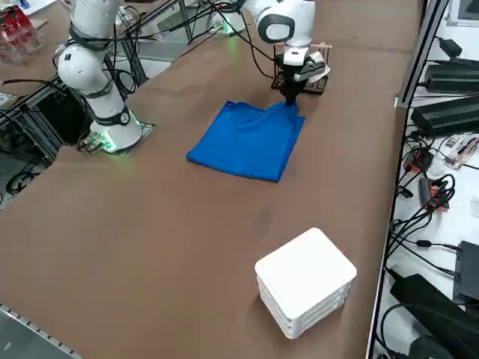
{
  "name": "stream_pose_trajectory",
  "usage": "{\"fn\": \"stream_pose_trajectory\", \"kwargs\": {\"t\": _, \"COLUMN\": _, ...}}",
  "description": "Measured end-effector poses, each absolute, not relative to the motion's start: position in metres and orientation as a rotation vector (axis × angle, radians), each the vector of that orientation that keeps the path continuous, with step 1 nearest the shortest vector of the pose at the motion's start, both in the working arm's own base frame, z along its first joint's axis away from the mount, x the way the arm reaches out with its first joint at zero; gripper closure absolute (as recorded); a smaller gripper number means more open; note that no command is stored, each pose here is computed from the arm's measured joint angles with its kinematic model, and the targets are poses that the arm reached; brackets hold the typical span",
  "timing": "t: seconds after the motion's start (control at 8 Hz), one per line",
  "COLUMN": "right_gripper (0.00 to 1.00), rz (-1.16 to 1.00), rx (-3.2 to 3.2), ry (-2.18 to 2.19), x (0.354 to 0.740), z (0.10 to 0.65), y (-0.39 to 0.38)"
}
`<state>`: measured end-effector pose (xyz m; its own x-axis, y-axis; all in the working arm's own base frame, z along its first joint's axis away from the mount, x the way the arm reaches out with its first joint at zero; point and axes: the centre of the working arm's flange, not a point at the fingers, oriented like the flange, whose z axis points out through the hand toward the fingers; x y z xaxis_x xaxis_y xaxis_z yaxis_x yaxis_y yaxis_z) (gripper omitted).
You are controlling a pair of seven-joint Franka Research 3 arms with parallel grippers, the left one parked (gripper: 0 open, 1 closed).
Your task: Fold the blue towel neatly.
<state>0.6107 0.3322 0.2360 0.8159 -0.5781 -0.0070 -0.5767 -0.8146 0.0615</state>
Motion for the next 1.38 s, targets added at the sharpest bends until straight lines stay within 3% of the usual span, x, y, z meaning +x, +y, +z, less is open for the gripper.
{"fn": "stream_pose_trajectory", "kwargs": {"t": 0.75, "right_gripper": 0.97, "rz": 0.056, "rx": 2.981, "ry": -0.97, "x": 0.63, "z": 0.255, "y": 0.33}}
{"fn": "stream_pose_trajectory", "kwargs": {"t": 1.38, "right_gripper": 0.93, "rz": 0.027, "rx": 2.974, "ry": -0.923, "x": 0.625, "z": 0.227, "y": 0.334}}
